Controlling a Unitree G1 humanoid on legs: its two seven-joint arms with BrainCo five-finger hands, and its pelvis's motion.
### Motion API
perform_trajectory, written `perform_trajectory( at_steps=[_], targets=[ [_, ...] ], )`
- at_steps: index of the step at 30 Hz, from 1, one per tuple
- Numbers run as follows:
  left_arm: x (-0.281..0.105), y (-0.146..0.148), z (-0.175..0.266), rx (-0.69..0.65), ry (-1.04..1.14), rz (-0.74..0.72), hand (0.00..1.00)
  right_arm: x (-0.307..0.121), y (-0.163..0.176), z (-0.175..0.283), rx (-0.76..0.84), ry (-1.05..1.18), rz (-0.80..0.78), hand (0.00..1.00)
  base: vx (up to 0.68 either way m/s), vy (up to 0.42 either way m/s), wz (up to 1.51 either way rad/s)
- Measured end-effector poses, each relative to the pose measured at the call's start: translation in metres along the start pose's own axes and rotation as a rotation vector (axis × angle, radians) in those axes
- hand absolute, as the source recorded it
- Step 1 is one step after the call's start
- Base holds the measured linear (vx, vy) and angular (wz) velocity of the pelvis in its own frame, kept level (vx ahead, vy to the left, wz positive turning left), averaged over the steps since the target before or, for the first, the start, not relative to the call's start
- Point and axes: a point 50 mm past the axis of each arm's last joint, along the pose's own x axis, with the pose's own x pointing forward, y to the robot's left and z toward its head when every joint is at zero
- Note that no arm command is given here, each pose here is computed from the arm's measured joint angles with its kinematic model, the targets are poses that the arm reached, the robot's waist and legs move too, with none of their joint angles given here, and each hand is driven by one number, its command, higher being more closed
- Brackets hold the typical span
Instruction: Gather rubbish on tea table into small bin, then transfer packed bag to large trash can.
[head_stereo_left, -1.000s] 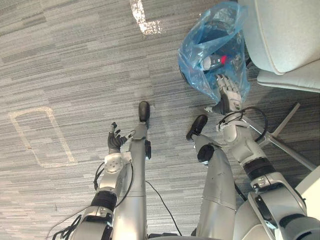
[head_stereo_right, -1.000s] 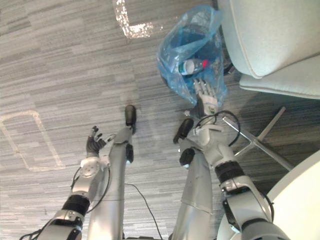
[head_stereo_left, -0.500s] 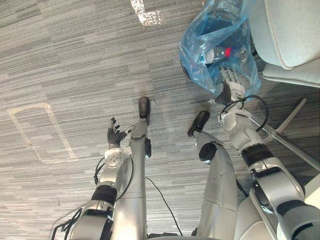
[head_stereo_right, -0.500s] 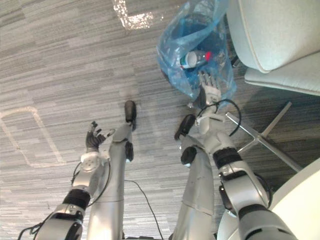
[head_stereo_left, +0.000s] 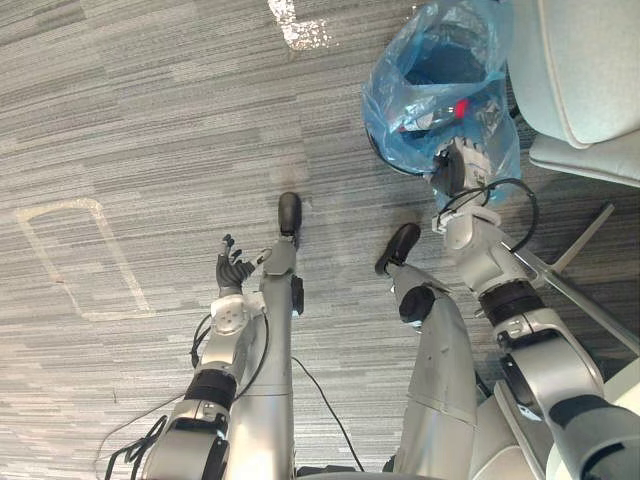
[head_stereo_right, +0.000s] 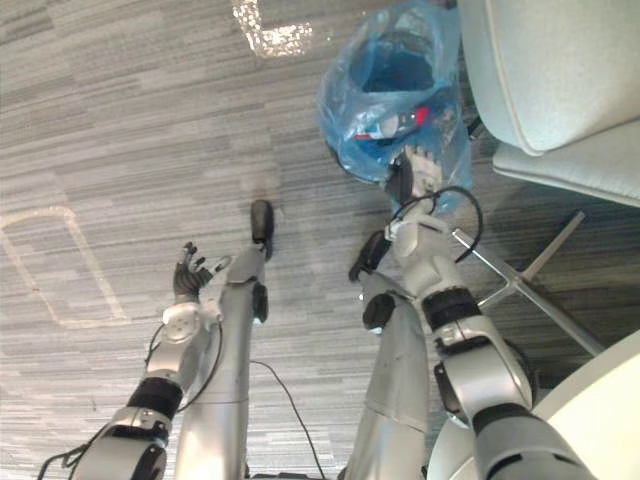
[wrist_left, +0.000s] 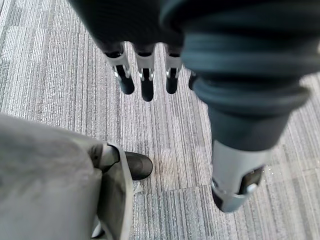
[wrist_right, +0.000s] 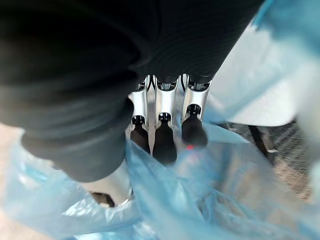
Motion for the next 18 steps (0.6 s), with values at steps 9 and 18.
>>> perform_trajectory(
  at_steps=[9, 18],
  targets=[
    [-0.007, -0.010, -0.006, -0.024, 0.031, -0.038, 0.00, -0.034, 0.020, 0.001, 0.153, 0.050, 0.026, 1.00, -0.06, -0.014, -0.09],
    [-0.046, -0.010, -0.033, -0.021, 0.087, -0.114, 0.00, -0.067, 0.022, -0.002, 0.254, 0.073, 0.031, 1.00, -0.01, -0.015, -0.02]
  ],
)
